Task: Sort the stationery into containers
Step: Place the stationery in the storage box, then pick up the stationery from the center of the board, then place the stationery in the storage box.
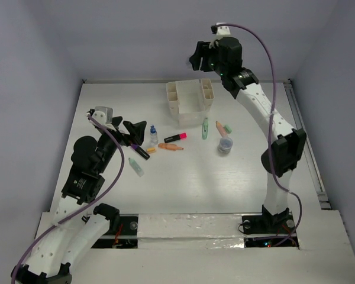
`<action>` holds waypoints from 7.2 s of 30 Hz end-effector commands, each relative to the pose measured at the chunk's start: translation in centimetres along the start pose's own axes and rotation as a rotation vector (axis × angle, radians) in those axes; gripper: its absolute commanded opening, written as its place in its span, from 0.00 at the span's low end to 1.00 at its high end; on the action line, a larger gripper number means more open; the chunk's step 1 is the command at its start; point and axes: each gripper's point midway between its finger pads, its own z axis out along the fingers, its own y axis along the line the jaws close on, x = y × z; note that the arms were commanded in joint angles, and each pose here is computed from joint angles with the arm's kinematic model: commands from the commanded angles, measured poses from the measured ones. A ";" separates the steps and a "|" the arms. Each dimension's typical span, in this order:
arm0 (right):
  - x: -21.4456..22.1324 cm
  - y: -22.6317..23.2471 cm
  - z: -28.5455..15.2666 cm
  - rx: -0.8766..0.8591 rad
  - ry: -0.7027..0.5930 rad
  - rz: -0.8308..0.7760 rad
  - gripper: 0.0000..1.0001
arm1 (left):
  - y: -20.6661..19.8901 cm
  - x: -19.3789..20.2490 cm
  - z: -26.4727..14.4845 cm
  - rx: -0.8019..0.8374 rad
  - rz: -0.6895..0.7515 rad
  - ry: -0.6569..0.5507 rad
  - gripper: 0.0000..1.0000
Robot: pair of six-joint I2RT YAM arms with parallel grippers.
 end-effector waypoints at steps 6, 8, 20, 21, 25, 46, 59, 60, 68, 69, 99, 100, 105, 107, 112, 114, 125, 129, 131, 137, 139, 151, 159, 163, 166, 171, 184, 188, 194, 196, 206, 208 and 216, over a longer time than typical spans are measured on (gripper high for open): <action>0.7 2.7 6.0 -0.053 -0.062 -0.015 0.44 | -0.3 -0.2 0.3 0.018 0.010 -0.017 0.99; 2.4 2.3 7.8 -0.042 -0.039 -0.025 0.44 | -0.2 -0.1 0.4 0.016 0.010 -0.014 0.99; 9.9 -0.7 11.9 0.054 0.044 -0.055 0.44 | -0.1 0.4 0.7 0.008 0.012 0.004 0.99; 10.2 -0.7 12.0 0.057 0.047 -0.057 0.44 | -0.1 0.4 0.7 0.009 0.012 0.006 0.99; 12.1 -1.4 12.5 0.077 0.078 -0.068 0.44 | -0.1 0.4 0.8 0.009 0.012 0.008 0.99; 19.1 -3.1 13.6 0.127 0.193 -0.113 0.48 | 0.1 0.7 0.9 0.004 0.014 0.016 0.99; 18.0 -2.8 14.2 0.124 0.137 -0.079 0.88 | 0.1 0.9 1.0 0.005 0.015 0.024 0.99; 17.5 -2.6 14.2 0.121 0.126 -0.065 0.88 | 0.0 0.8 1.0 0.007 0.015 0.022 0.99; 10.3 -0.5 12.9 0.102 -0.028 0.005 0.92 | 0.0 0.8 1.0 0.009 0.017 0.020 0.99; 9.8 -0.5 12.7 0.108 -0.040 0.018 0.93 | 0.0 0.8 1.0 0.010 0.017 0.022 0.99; 9.8 -1.5 -7.9 0.118 0.104 0.067 0.65 | -1.2 0.2 0.5 0.068 0.008 0.003 0.99; 9.8 -2.0 -10.1 0.140 0.115 0.063 0.66 | -1.3 -0.1 0.3 0.073 0.007 -0.008 0.99; 20.7 -6.3 -18.9 0.304 0.450 0.051 0.71 | -1.6 -0.3 0.1 0.090 0.002 -0.015 0.99; 23.1 -6.9 -21.1 0.320 0.527 0.059 0.75 | -1.7 -0.4 0.1 0.092 0.002 -0.016 0.99; 25.3 -8.5 -21.6 0.409 0.582 0.037 0.80 | -1.7 -0.4 0.1 0.094 0.001 -0.017 0.99; 26.6 -8.7 -20.9 0.415 0.610 0.031 0.80 | -1.7 -0.3 0.0 0.092 0.001 -0.016 0.99; 30.3 -10.8 -17.4 0.400 0.679 0.051 0.83 | -1.5 -0.1 0.2 0.085 0.003 -0.008 0.99; 31.0 -11.2 -16.5 0.400 0.683 0.055 0.82 | -1.5 -0.1 0.3 0.085 0.003 -0.005 0.99; 31.1 -11.1 -15.9 0.386 0.679 0.055 0.80 | -1.5 0.0 0.3 0.084 0.003 -0.003 0.99; 31.1 -11.0 -15.0 0.374 0.672 0.054 0.77 | -1.6 0.2 0.4 0.092 0.001 0.003 0.99; 31.0 -11.2 -14.9 0.385 0.670 0.048 0.76 | -1.6 0.3 0.5 0.094 0.001 0.007 0.99; 22.1 -8.2 -13.9 0.337 0.522 -0.032 0.44 | -1.9 0.4 0.7 0.110 -0.002 0.013 0.99; 14.0 -2.3 -6.7 0.120 0.352 -0.021 0.42 | -1.7 0.5 0.7 0.100 0.001 0.016 0.99; 12.3 -1.1 -3.0 0.075 0.321 -0.037 0.42 | -1.6 0.7 0.9 0.097 0.002 0.022 0.99; 12.0 -0.7 -0.6 0.059 0.323 -0.057 0.42 | -1.6 0.8 1.0 0.092 0.003 0.027 0.99; 11.7 -0.1 2.2 0.039 0.333 -0.082 0.42 | -1.3 0.9 1.1 0.082 0.006 0.032 0.99; 17.4 -1.8 5.1 0.086 0.444 -0.111 0.43 | -1.3 1.1 1.2 0.080 0.007 0.038 0.99; 18.7 -1.9 5.2 0.087 0.475 -0.103 0.43 | -1.4 1.0 1.1 0.083 0.007 0.034 0.99; 20.5 -2.2 5.0 0.093 0.521 -0.095 0.44 | -1.4 1.0 1.1 0.083 0.006 0.034 0.99; 20.9 -2.3 5.0 0.095 0.528 -0.096 0.45 | -1.4 0.9 1.1 0.083 0.004 0.032 0.99; 23.3 -2.7 5.8 0.098 0.578 -0.093 0.47 | -1.3 0.9 1.1 0.078 0.006 0.029 0.99; 23.6 -2.7 6.0 0.098 0.580 -0.089 0.47 | -1.2 0.9 1.1 0.075 0.006 0.029 0.99; 23.0 -3.0 7.6 0.123 0.497 -0.079 0.50 | -1.2 0.8 1.0 0.075 0.006 0.029 0.99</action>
